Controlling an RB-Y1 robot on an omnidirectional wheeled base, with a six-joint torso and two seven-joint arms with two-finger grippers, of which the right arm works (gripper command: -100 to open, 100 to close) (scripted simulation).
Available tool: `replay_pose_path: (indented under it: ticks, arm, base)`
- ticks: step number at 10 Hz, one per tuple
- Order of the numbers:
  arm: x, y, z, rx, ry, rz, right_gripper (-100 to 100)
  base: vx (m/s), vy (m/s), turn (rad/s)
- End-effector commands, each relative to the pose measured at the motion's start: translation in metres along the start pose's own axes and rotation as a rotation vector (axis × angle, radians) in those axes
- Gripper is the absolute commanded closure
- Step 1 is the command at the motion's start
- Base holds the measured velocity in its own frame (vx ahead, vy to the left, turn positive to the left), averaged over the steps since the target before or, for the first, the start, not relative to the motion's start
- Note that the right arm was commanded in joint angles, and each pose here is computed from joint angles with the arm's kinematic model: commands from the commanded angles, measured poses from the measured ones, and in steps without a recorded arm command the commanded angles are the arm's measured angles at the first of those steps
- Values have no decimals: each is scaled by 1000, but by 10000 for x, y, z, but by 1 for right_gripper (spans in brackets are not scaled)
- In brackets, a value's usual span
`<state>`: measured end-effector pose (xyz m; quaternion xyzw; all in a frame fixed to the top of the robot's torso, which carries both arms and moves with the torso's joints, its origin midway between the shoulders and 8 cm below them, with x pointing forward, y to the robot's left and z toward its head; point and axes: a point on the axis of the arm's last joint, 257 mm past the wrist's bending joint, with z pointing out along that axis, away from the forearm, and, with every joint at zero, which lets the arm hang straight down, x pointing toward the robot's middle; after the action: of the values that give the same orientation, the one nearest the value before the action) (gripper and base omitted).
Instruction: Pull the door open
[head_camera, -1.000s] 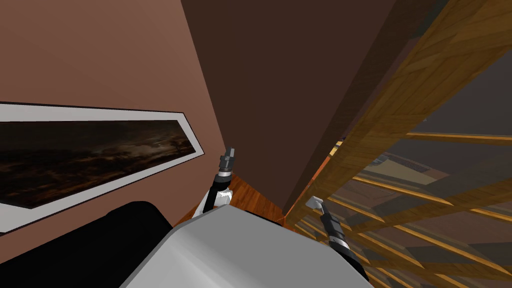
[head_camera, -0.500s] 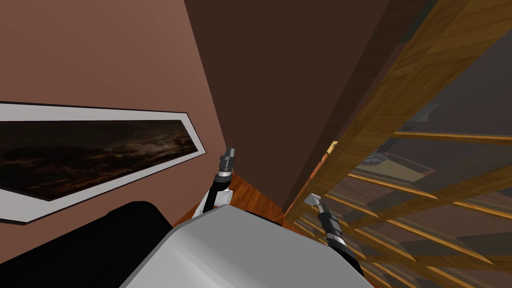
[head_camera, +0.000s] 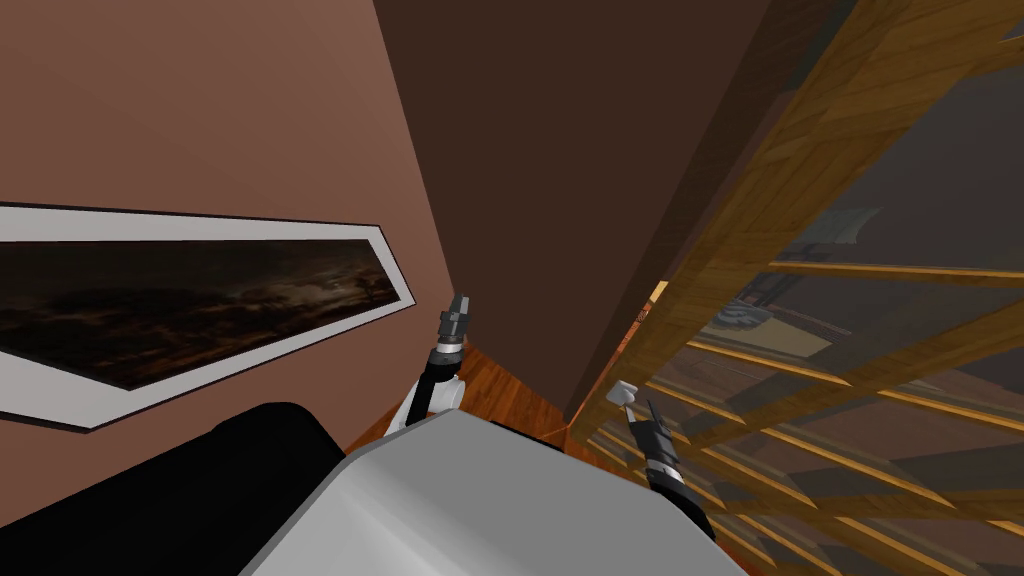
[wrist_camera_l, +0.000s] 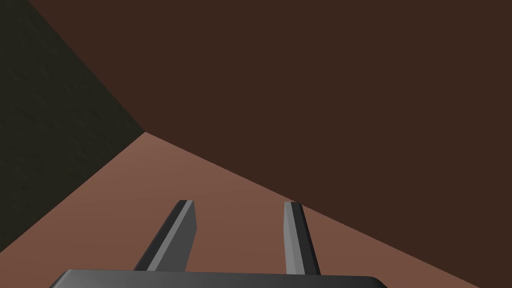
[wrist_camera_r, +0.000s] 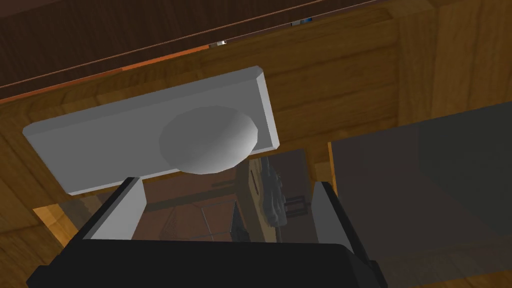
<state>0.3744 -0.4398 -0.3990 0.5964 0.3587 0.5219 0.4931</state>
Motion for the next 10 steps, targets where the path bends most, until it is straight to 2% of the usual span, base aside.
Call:
replay_pose_path:
  ticks: [1,6,7,8,9,10]
  arm:
    - [19,-7,10,-1,-2,41,-100]
    - [153,-42,95,-7,-11,245,-100]
    - [153,-42,95,-7,-11,263,-100]
    - [191,-53,117,-8,-13,315,-100]
    - [191,-53,117,-8,-13,321,-100]
    - [230,-64,139,-9,-15,378,-100]
  base:
    - [-46,-10,4]
    - [-53,-7,6]
    - [-54,-11,6]
    - [-54,-7,6]
    - [-44,-6,3]
    - [-50,-9,6]
